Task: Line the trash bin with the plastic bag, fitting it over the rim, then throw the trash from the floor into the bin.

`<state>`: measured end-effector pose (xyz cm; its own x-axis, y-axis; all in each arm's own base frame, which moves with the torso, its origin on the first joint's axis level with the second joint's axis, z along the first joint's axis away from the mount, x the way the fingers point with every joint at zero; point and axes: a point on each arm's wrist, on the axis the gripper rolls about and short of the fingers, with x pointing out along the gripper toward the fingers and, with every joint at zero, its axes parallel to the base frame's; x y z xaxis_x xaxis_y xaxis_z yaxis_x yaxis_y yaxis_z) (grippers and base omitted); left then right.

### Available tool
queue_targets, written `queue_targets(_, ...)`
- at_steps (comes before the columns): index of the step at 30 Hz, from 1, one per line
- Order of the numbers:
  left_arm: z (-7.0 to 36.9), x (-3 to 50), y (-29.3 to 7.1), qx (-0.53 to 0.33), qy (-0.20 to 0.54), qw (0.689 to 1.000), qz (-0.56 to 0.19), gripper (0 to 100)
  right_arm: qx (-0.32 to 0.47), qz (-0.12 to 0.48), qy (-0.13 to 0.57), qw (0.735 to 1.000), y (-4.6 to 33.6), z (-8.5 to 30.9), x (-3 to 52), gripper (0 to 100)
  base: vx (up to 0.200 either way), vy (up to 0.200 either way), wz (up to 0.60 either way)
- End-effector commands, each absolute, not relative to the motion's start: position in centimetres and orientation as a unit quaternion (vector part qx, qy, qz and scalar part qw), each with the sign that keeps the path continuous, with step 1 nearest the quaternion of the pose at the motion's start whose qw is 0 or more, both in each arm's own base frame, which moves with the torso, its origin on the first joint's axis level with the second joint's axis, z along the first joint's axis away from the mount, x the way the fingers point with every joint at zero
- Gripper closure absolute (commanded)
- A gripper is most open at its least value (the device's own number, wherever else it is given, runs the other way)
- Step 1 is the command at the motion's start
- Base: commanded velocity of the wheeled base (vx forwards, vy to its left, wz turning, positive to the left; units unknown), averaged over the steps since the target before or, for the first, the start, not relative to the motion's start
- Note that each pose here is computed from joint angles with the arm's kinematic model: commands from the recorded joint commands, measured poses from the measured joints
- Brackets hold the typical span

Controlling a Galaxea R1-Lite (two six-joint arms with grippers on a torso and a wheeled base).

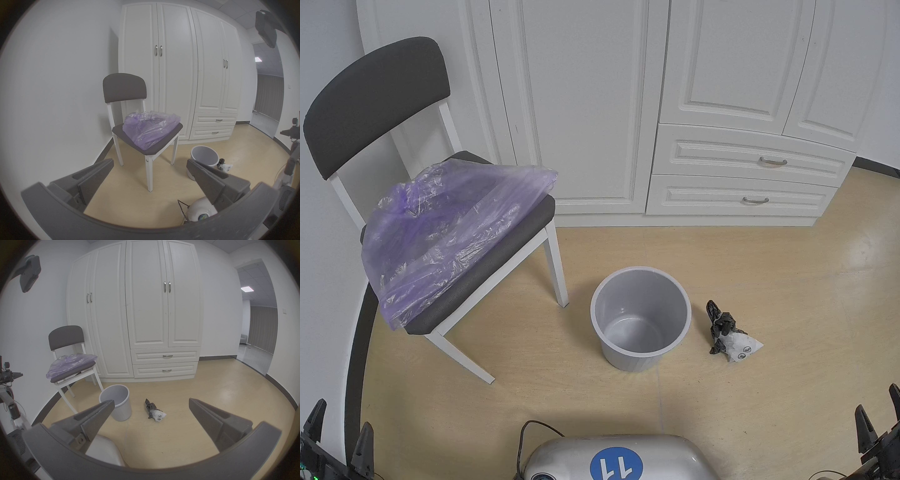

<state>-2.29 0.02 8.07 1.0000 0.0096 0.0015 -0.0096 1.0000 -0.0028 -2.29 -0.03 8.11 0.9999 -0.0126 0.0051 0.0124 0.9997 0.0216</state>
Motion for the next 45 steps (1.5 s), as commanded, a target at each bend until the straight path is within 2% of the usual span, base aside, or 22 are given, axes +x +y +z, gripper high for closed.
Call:
queue_targets(1, 7.6, -2.3, 0.0, -0.002, -0.001, 1.0, 0.005, 0, 0.011, -0.007, -0.004, 1.0, 0.0, 7.7, -2.3, 0, 0.0, 0.0, 0.0)
queue_targets(11, 7.6, -2.3, 0.0, 0.015, -0.002, 1.0, -0.003, 0, -0.021, -0.003, -0.005, 1.0, 0.0, 7.7, -2.3, 0, 0.0, 0.0, 0.0)
queue_targets(17, 7.7, -2.3, -0.1, 0.019, -0.004, 1.0, -0.011, 0, -0.016, -0.003, -0.006, 1.0, 0.0, 7.7, -2.3, 0, 0.0, 0.0, 0.0)
queue_targets(20, 7.7, -2.3, 0.0, -0.01, -0.004, 1.0, 0.007, 0, 0.004, -0.011, -0.009, 1.0, 0.0, 7.7, -2.3, 0, 0.0, 0.0, 0.0)
queue_targets(23, 7.7, -2.3, 0.1, -0.027, -0.006, 0.999, 0.017, 0, 0.014, -0.018, -0.016, 1.0, -0.1, 7.9, -2.3, 0, 0.0, 0.0, 0.0)
queue_targets(25, 7.8, -2.3, 0.1, -0.017, -0.01, 1.0, 0.017, 0, -0.002, -0.015, -0.048, 0.999, -0.1, 9.0, -2.5, 0, 0.0, 0.0, 0.0)
queue_targets(28, 10.3, -2.9, 0.0, 0.014, -0.088, 0.996, 0.004, 0, -0.047, 0.011, -0.102, 0.994, 0.1, 11.1, -2.9, 0, 0.0, 0.0, 0.0)
queue_targets(29, 12.8, -3.7, -0.1, 0.01, -0.142, 0.99, -0.022, 0, -0.063, 0.019, -0.113, 0.991, 0.2, 11.9, -2.9, 0, 0.0, 0.0, 0.0)
queue_targets(31, 14.3, -4.4, -0.1, 0.005, -0.157, 0.987, -0.04, 0, -0.065, 0.023, -0.109, 0.992, 0.3, 12.3, -2.8, 0, 0.0, 0.0, 0.0)
queue_targets(35, 15.0, -4.4, -0.1, 0.003, -0.131, 0.99, -0.043, 0, -0.054, 0.03, -0.095, 0.994, 0.3, 12.7, -2.4, 0, 0.0, 0.0, 0.0)
queue_targets(39, 16.4, -3.3, -0.1, 0.002, -0.075, 0.997, -0.035, 0, -0.031, 0.032, -0.069, 0.997, 0.2, 15.8, -1.2, 0, 0.0, 0.0, 0.0)
queue_targets(45, 18.9, 2.4, 0.1, 0.001, 0.061, 0.998, 0.02, 0, 0.005, 0.034, 0.017, 0.999, 0.1, 20.0, 3.8, 0, 0.0, 0.0, 0.0)
